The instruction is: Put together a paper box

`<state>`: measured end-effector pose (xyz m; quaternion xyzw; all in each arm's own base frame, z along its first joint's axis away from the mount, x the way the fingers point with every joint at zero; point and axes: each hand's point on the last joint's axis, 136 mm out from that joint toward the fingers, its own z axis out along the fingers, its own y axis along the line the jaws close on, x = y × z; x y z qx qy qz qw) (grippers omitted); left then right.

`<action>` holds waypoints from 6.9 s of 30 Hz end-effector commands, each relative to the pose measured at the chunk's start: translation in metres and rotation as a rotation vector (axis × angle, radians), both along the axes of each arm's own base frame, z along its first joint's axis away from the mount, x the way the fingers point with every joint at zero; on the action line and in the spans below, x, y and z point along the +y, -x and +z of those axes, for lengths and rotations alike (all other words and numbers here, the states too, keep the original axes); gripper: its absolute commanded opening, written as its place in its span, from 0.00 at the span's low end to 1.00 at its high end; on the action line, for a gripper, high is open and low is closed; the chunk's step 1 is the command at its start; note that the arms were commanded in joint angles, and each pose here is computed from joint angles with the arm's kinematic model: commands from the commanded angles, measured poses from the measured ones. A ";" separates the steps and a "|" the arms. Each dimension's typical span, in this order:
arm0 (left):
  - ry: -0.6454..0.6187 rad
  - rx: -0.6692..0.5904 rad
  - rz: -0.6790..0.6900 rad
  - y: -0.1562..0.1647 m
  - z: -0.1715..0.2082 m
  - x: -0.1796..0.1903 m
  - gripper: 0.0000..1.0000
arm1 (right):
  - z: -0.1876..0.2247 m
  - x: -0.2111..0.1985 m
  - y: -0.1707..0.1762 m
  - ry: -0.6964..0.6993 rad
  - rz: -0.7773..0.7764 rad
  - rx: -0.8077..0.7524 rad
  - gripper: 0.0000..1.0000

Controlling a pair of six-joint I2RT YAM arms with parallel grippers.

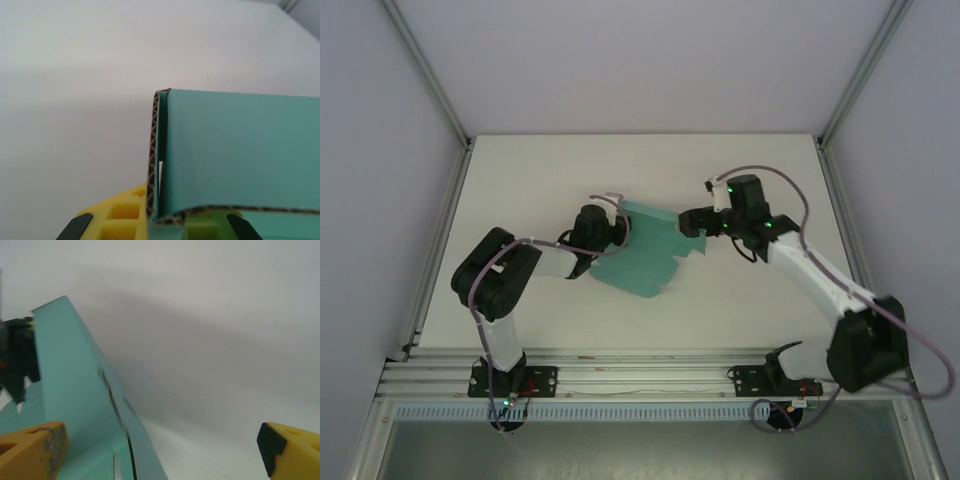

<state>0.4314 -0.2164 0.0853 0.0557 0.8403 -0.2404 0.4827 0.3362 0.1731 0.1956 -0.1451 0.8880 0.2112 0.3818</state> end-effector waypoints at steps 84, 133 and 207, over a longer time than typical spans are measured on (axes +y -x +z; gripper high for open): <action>0.040 0.093 0.015 0.011 0.032 0.008 0.15 | 0.003 0.056 0.017 -0.095 0.275 -0.132 0.01; -0.152 0.140 0.224 0.018 0.023 0.021 0.00 | -0.031 0.087 -0.035 -0.080 0.200 -0.040 1.00; 0.032 0.081 0.001 0.024 0.040 0.015 0.00 | 0.005 0.063 -0.022 -0.051 0.218 -0.055 1.00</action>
